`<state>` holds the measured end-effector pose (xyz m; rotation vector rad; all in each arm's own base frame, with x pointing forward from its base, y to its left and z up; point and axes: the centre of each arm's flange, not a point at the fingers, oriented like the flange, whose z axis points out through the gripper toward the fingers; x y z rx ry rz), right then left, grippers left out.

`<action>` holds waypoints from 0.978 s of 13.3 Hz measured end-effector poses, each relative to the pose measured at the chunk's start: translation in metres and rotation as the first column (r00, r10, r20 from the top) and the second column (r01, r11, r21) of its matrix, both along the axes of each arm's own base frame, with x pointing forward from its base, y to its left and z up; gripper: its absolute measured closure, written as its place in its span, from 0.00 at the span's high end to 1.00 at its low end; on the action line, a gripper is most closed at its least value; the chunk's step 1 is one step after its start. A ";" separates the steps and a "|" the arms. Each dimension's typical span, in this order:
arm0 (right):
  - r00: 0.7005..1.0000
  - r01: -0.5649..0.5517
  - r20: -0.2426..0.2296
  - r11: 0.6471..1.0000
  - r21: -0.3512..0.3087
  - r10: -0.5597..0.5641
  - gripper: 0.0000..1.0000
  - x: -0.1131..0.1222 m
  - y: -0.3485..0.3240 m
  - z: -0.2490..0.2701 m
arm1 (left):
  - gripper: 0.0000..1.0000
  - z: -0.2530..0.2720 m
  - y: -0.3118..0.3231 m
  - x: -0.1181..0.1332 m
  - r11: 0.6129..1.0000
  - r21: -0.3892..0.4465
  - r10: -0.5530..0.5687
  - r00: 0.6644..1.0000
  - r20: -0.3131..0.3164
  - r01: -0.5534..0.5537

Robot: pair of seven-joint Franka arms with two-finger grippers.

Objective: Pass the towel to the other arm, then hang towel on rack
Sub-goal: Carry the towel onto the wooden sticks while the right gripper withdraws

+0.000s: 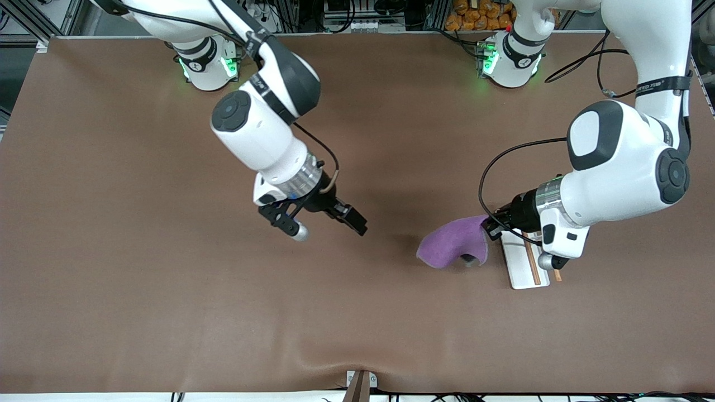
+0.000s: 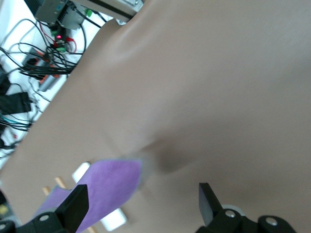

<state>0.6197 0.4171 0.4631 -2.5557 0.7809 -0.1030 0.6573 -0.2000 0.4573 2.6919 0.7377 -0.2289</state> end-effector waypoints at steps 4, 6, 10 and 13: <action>0.989 -0.145 -0.050 0.984 -0.104 0.141 1.00 0.016 -0.059 0.009 | 0.02 -0.015 0.026 0.006 0.969 0.081 -0.238 0.969 0.074 0.232; 0.975 -0.219 -0.076 0.965 -0.141 0.210 1.00 0.024 -0.094 0.012 | 0.02 -0.019 0.044 0.010 0.941 0.140 -0.322 0.942 0.089 0.309; 0.942 -0.335 -0.076 0.922 -0.194 0.326 1.00 0.044 -0.158 0.012 | 0.02 -0.029 0.109 0.018 0.917 0.178 -0.375 0.924 0.075 0.357; 0.902 -0.431 -0.093 0.870 -0.239 0.421 1.00 0.054 -0.203 0.010 | 0.02 -0.039 0.165 0.017 0.914 0.161 -0.384 0.923 0.043 0.373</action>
